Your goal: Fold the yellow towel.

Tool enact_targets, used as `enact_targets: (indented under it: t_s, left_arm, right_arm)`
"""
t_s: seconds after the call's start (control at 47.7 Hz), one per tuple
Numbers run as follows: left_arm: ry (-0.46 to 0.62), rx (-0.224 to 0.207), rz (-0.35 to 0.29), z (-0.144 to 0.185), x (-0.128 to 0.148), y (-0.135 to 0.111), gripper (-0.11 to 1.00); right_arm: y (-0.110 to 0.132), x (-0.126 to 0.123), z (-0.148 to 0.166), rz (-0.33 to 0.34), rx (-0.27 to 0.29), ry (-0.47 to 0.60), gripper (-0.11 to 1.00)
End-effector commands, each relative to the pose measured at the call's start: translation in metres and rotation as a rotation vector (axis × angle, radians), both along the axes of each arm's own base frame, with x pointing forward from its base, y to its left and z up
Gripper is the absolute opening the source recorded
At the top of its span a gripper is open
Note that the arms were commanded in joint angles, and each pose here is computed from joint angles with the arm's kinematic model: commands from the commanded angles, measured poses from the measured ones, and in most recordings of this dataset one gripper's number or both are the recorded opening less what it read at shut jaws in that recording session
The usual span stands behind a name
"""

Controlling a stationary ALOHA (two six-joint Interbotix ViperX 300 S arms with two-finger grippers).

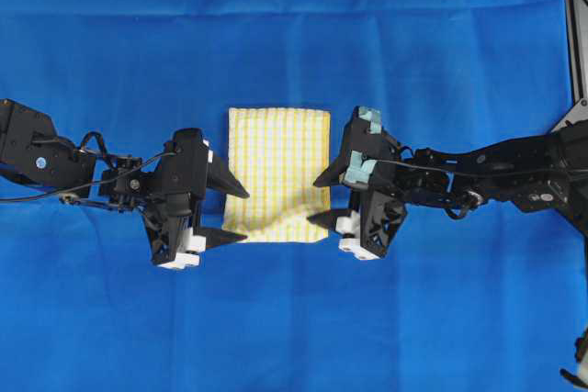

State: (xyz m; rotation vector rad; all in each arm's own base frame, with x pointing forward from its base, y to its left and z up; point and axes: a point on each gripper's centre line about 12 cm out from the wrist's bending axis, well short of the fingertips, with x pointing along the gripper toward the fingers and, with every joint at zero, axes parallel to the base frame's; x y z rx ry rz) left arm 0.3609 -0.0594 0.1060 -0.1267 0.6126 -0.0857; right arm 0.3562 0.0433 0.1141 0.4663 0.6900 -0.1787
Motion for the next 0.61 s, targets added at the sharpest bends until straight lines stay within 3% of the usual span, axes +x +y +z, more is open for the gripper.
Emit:
enact_targets:
  t_s: [0.0,0.21,0.587]
  left_arm:
    - [-0.023,-0.001,-0.004,0.016,0.004,0.0,0.71]
    - [-0.016,-0.006,-0.011,0.054,-0.009,0.001,0.52]
    - [-0.166,-0.024,-0.018,0.11,-0.066,0.01,0.52]
  right_arm:
    - [0.001,-0.001,0.025,0.006,0.008,-0.068,0.74]
    - [-0.003,-0.028,0.067,0.034,-0.011,-0.184,0.69]
    - [-0.015,-0.095,0.109,0.082,-0.071,-0.353,0.69]
